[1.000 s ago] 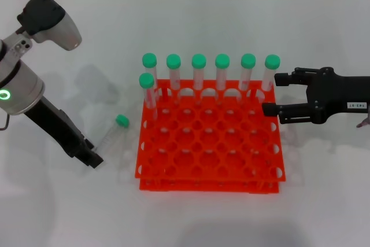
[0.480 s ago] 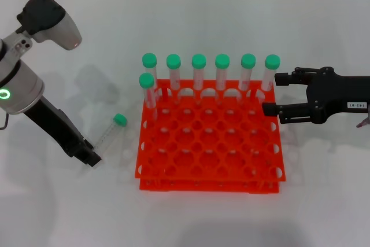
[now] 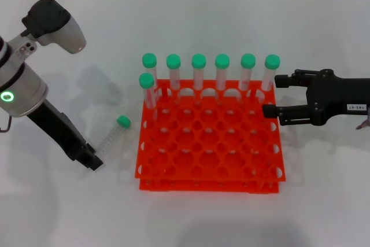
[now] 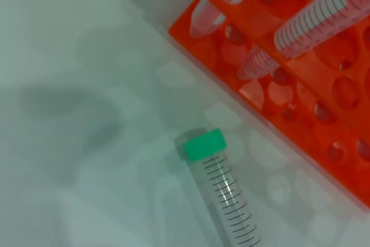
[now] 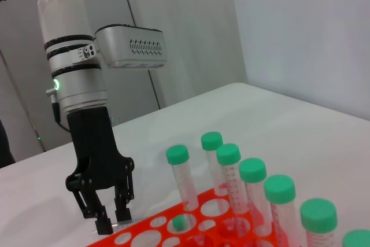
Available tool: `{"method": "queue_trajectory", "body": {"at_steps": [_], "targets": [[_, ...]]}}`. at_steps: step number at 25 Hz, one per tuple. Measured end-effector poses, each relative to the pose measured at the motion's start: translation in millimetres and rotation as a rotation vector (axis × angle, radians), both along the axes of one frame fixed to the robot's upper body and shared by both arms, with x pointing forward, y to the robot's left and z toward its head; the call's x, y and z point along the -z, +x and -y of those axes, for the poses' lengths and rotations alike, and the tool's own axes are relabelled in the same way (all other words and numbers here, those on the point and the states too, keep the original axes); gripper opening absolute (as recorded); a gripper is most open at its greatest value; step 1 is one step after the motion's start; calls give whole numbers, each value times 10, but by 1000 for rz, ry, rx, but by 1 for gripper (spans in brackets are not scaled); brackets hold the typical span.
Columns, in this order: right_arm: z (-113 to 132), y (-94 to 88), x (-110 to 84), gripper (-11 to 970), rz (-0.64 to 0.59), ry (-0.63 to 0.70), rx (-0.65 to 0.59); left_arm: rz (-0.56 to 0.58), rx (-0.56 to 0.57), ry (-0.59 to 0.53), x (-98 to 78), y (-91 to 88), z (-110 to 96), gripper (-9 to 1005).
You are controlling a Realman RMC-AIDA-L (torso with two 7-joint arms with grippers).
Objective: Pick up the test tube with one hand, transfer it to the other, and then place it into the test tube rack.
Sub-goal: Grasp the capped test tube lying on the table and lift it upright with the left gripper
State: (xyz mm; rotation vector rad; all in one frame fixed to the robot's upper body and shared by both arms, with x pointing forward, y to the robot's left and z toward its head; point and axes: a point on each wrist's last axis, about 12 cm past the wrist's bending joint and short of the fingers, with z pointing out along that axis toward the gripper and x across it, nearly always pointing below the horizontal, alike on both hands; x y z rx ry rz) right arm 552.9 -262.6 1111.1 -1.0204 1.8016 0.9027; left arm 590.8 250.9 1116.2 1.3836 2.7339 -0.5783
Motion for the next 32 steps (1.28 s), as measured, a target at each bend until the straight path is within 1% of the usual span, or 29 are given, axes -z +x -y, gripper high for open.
{"method": "queue_trajectory", "body": {"at_steps": [11, 16, 32], "targets": [[-3, 3, -2, 829, 1, 3, 1, 8, -19, 7, 0, 17, -19, 286], [-4, 4, -3, 829, 1, 3, 1, 8, -23, 9, 1, 18, -23, 181], [-2, 2, -4, 828, 1, 3, 1, -12, -25, 23, 20, -9, -30, 183]]}}
